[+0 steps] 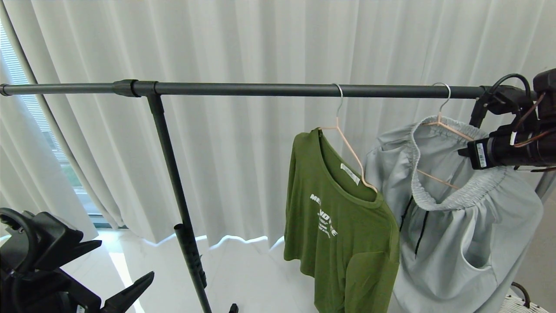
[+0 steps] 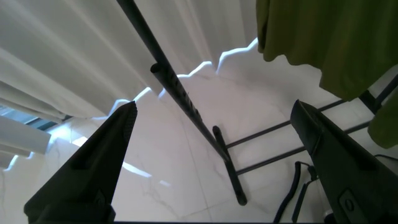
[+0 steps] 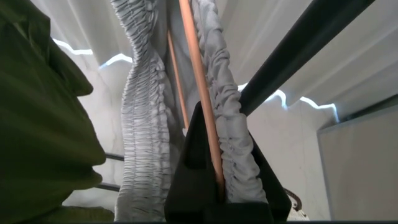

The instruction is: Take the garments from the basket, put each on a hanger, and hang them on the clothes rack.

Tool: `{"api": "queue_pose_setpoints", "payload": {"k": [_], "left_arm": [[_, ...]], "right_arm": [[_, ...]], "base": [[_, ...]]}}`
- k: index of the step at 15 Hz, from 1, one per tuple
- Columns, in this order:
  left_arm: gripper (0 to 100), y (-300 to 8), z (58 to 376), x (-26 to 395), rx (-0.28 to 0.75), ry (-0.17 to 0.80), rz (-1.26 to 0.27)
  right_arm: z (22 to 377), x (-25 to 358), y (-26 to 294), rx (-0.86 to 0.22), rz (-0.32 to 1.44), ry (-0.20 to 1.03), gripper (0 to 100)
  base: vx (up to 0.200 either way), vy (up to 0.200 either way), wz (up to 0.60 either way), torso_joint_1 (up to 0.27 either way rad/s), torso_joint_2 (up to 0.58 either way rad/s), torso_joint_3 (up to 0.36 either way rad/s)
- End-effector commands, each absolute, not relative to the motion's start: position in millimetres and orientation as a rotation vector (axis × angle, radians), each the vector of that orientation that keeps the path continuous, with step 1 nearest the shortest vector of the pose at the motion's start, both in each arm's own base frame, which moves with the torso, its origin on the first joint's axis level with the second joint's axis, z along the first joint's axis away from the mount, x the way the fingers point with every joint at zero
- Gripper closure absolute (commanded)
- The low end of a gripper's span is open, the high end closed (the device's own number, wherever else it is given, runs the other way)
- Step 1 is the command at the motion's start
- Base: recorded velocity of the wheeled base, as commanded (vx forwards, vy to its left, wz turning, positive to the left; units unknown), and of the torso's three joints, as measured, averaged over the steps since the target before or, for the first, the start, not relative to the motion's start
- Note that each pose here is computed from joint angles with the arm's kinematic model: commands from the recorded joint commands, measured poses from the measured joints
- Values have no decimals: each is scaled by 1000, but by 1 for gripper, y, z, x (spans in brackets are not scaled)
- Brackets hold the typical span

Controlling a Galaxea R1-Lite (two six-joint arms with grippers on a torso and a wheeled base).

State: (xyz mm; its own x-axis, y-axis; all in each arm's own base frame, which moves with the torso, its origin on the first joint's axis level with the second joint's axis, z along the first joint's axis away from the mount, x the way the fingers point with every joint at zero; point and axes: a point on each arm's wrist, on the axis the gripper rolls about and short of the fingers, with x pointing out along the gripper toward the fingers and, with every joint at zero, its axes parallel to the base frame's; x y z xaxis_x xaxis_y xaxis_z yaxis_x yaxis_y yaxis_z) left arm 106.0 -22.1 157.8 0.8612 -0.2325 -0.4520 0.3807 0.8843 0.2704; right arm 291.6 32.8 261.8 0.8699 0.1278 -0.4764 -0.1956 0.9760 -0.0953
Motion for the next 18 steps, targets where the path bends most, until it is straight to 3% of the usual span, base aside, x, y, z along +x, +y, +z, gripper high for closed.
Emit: {"api": "queue_pose_setpoints", "payload": {"k": [1,6,12,15,18], "left_arm": [[0,-22,158,106,362,420,-329],[0,-22,159,106,359,410,-322],[0,-10,161,109,336,390,-206],[0,-3,163,107,333,377,-119],[0,-1,160,102,346,386,-30]], "right_arm": [[262,291,33,-142,171,486,0],[276,276,32,-116,158,388,0],[296,196,22,5,139,250,0],[289,167,11,39,94,123,0],[273,145,1,35,30,123,0]], "base": [[0,0,0,0,0,0],[0,0,0,0,0,0],[0,0,0,0,0,0],[0,0,0,0,0,0],[-133,0,0,2,3,0]]}}
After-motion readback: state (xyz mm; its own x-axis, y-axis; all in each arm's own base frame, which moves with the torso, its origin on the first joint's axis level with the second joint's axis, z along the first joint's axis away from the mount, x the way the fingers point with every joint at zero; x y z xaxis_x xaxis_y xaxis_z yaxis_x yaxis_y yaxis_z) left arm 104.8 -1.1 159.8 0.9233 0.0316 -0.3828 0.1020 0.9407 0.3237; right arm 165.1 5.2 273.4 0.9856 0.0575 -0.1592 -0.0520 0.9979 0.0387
